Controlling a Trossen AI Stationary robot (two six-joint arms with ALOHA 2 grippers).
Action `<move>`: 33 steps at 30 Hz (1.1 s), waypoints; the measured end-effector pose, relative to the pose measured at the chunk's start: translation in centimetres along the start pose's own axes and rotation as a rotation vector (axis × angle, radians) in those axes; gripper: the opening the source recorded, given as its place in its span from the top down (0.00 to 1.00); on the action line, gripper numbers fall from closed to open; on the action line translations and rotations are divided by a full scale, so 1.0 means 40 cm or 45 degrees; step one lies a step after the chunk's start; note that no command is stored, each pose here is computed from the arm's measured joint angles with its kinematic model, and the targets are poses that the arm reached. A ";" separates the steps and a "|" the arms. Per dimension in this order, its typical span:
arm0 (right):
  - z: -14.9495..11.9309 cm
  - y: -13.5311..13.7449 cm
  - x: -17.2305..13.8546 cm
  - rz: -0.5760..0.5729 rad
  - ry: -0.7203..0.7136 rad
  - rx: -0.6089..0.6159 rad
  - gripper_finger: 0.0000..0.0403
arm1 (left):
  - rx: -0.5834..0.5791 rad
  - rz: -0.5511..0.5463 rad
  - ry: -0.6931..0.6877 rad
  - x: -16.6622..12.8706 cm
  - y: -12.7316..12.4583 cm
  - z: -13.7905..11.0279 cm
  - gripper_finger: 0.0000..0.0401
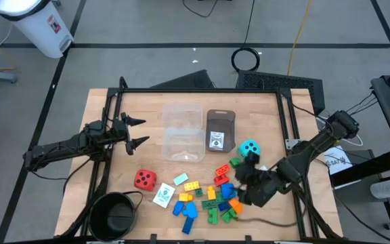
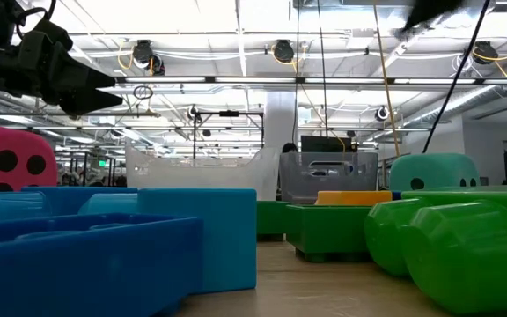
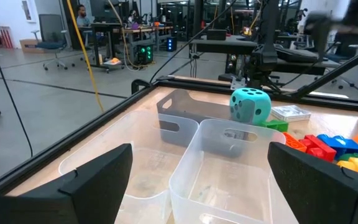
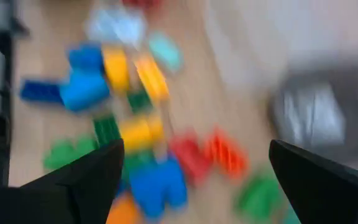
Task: Pick & Place Toys
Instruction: Put the brown deck of cards into the black bin
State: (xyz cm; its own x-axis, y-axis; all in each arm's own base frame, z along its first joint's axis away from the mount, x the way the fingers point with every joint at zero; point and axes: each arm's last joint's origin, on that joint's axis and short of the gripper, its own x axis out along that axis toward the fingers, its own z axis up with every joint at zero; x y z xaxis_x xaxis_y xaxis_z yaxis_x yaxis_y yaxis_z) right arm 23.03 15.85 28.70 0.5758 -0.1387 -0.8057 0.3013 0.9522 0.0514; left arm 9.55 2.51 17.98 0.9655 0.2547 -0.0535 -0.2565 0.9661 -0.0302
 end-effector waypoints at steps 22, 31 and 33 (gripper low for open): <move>-0.297 -0.151 0.164 -0.348 0.832 0.381 0.07 | 0.000 0.000 0.000 0.000 0.000 0.000 0.06; -0.325 -0.148 0.212 -0.185 0.746 0.433 0.07 | 0.000 0.000 0.000 0.000 0.000 0.000 0.06; -0.335 -0.152 0.221 -0.156 0.735 0.435 0.07 | 0.000 0.000 0.000 0.000 0.000 0.001 0.06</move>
State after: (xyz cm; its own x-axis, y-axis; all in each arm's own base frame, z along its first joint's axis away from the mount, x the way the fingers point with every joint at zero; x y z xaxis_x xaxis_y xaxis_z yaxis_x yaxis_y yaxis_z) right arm 16.11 12.49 13.36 0.0526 0.0177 -0.9985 0.6161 0.7863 0.0464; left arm 9.54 2.51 18.00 0.9655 0.2550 -0.0533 -0.2568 0.9660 -0.0300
